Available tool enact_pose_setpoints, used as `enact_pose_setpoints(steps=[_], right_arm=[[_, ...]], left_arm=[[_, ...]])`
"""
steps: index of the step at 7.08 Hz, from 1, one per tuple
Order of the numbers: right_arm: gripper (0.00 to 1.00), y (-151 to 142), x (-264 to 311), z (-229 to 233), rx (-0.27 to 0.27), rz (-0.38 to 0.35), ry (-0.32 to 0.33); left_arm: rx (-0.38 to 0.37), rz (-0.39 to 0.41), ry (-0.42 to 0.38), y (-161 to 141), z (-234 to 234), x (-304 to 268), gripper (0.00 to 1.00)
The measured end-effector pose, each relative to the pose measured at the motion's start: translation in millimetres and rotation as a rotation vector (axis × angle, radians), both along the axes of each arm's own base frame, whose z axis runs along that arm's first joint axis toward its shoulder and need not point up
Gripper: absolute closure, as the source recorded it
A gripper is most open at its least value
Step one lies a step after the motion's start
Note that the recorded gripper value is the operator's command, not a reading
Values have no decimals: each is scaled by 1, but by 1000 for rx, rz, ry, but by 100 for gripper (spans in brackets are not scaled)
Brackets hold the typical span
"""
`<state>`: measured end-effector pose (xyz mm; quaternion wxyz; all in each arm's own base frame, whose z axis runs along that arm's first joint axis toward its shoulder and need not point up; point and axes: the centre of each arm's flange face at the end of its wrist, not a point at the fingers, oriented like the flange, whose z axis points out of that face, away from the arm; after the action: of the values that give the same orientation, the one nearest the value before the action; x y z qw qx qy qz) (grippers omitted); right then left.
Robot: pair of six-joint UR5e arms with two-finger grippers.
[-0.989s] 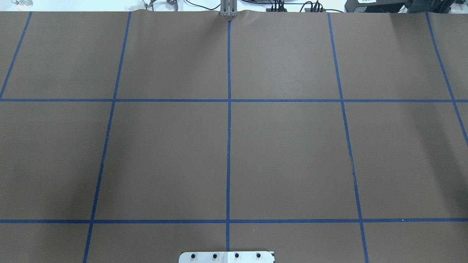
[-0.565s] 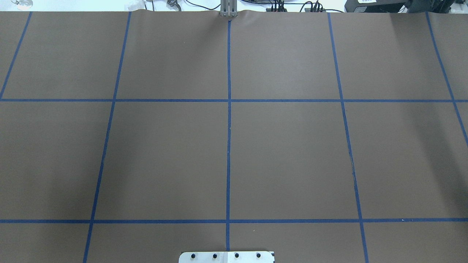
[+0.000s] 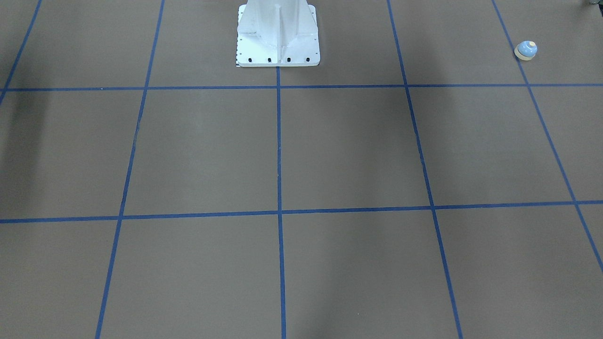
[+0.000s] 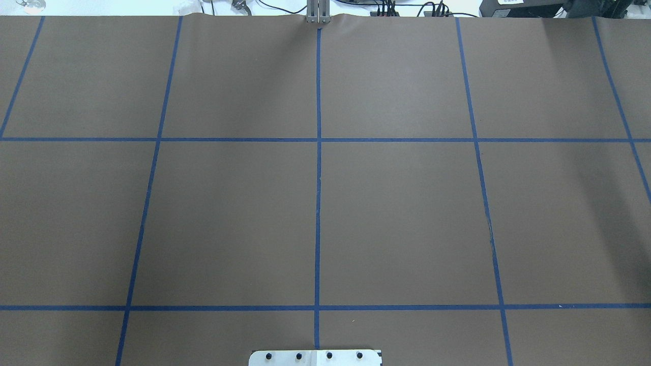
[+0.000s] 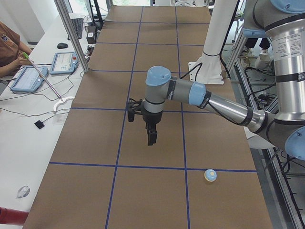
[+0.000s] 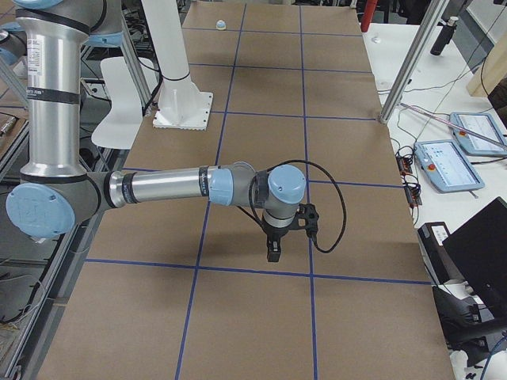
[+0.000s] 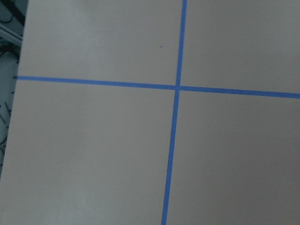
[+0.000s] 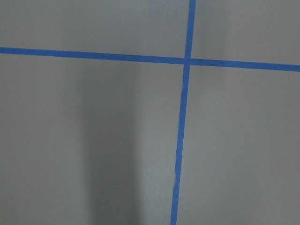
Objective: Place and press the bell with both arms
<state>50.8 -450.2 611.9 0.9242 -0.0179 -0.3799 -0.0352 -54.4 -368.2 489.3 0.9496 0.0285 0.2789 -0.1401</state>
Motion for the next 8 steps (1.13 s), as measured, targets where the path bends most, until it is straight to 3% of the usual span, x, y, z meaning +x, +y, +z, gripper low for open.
enact_pose_setpoints(steps=[2,4,6,8], right_arm=[[0,3,0,0,-3,1,-4],[0,2,0,-2,0,4,-5],[0,-1,-1,-6,6,5,-8],[0,-1,-1,-8,9,5,-8]], left_arm=[[-129,-166,-31,37,-21,31,0],[-257,-328,-96,50,-30,90,0],[-360,-482,-217,71,-11,133,0],[-462,-645,-398,102,18,167,0]])
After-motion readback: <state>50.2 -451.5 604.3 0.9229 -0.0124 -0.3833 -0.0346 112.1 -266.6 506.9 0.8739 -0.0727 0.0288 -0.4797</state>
